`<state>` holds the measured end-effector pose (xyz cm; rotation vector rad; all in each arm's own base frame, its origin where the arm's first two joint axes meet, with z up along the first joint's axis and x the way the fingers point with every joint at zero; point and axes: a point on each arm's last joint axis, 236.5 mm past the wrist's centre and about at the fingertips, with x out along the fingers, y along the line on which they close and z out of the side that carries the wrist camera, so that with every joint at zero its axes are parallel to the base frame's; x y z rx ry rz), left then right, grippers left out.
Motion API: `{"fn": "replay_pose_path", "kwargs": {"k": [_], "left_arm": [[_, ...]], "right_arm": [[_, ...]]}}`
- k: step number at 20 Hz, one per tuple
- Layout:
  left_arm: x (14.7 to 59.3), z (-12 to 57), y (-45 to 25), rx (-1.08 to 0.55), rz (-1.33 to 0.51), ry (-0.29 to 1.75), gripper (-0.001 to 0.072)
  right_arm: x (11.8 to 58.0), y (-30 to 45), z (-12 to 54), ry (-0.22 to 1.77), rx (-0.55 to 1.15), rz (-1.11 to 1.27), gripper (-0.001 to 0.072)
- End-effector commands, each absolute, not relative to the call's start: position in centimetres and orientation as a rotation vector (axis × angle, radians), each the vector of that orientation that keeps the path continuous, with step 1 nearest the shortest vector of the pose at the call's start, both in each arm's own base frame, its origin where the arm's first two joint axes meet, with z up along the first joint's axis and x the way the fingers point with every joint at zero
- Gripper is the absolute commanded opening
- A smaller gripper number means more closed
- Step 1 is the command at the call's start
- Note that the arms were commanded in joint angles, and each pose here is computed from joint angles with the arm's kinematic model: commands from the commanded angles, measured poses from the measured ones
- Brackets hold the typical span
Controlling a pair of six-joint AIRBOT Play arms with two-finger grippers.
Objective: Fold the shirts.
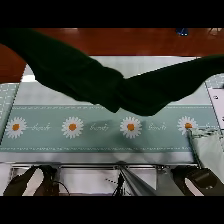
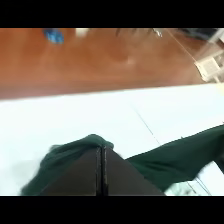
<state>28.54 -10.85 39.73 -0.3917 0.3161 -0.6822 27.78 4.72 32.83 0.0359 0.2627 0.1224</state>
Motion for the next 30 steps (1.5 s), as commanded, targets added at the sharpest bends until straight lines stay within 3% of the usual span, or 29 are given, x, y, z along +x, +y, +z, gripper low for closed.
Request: {"fn": "replay_pose_path", "kwargs": {"k": [1,4,6,9,14,18,22,25,30], "left_arm": [[24.7,44.9,-11.8,-0.287,-0.658,0.175,0.0018],[22.8,46.8,-10.9,-0.165,-0.528,0.126,0.0018],[22.1,46.9,-9.0,-0.123,-0.396,0.123,0.0018],[21.2,44.5,-8.0,-0.072,-0.324,0.215,0.0018],[21.5,39.0,-9.0,-0.114,-0.41,0.413,0.0017],[23.7,31.7,-8.5,-0.225,-0.436,0.617,0.0017],[25.4,23.4,-7.8,-0.331,-0.44,0.789,0.0017],[27.0,18.5,-7.1,-0.396,-0.409,0.833,0.0017],[26.9,10.9,-7.1,-0.493,-0.375,0.942,0.0018]], "right_arm": [[24.3,2.0,40.5,0.098,0.079,0.071,0.0022],[21.7,0.8,43.4,0.061,0.111,0.059,0.0021],[20.3,-0.1,42.2,0.147,0.122,0.033,0.0021],[18.3,-0.8,36.1,0.42,0.117,-0.009,0.0021],[16.2,-0.7,28.4,0.835,-0.031,-0.022,0.0021],[21.9,2.1,24.1,1.013,-0.205,0.056,0.0021],[32.7,5.3,17.5,1.058,-0.356,0.11,0.002],[39.5,7.2,11.8,1.082,-0.371,0.111,0.002],[42.3,7.4,2.5,1.262,-0.317,0.077,0.0025]]}}
